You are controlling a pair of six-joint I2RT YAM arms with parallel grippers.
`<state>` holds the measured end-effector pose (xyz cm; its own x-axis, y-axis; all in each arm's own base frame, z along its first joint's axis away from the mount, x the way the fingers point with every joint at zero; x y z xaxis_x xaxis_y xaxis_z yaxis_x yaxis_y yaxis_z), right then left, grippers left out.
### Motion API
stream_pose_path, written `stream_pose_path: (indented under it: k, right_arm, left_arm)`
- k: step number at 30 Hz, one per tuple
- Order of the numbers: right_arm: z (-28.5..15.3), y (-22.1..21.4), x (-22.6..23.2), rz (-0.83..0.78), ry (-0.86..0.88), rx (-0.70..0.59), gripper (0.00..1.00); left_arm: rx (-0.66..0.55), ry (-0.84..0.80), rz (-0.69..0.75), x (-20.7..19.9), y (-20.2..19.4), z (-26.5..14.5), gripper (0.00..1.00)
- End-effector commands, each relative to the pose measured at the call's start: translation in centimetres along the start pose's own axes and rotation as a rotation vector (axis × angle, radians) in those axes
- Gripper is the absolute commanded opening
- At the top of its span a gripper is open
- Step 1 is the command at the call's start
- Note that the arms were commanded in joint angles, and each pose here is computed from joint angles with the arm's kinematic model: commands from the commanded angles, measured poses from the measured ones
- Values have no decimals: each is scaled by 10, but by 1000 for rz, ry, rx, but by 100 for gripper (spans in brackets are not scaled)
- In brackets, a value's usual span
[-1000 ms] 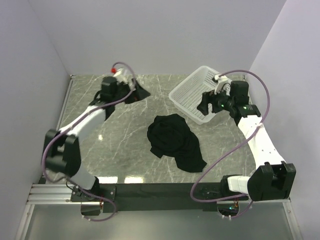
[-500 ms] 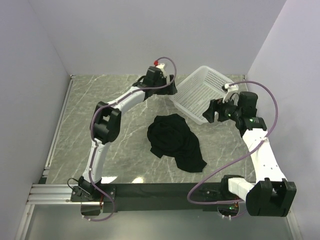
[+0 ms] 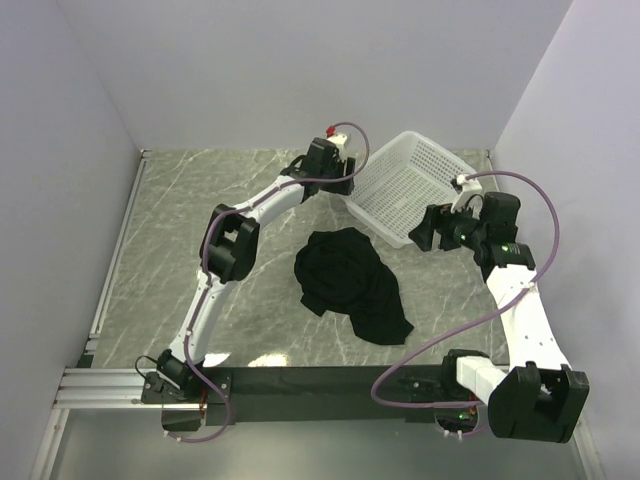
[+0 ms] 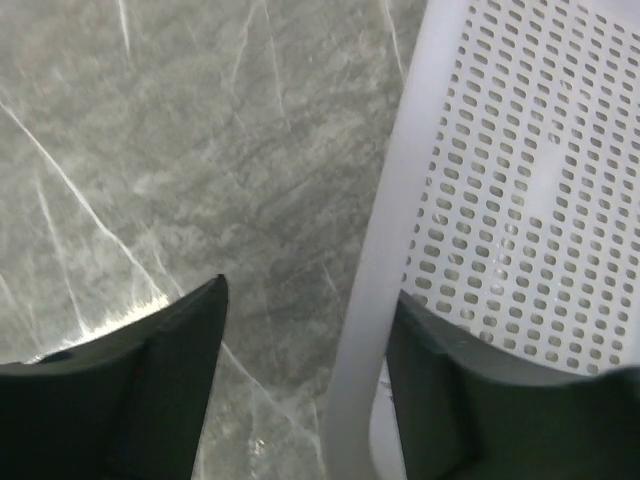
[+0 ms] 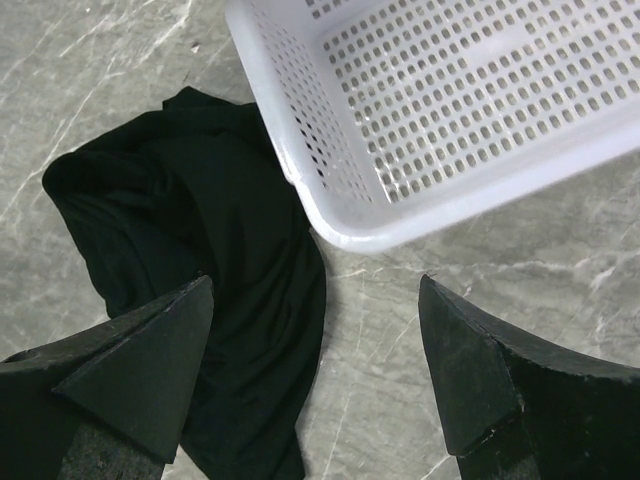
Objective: Fold and stack the t-shirts
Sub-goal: Place the T-shirt at the center of the board, then pick up the bin at the center of the board.
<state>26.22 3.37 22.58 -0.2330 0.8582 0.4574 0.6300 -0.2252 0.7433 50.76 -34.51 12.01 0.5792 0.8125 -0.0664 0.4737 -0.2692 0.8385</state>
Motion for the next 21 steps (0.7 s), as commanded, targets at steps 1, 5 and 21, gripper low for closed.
stream_pose_path:
  k: [1,5,21]
  right_arm:
    - [-5,8,3,-2,17,-54,89]
    - [-5,10,3,10,24,-64,89]
    - [-7,12,-1,12,13,-80,88]
  left_arm:
    - [-85,-8,118,-3,23,5,64]
    - [-119,-51,159,-14,31,4,23]
    - [-462,61,158,-3,124,-135,0]
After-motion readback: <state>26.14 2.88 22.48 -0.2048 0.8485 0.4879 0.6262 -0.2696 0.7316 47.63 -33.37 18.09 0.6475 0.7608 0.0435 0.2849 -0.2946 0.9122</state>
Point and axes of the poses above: each gripper's point midway between its finger pads, its own z axis out along the fingers, its own x axis along the line the jaws close on, y = z × x, the point moved 6 cm from there along -z, back along the fingers, and after that the axes turned 13 degrees about z, right-handed, at the moved point
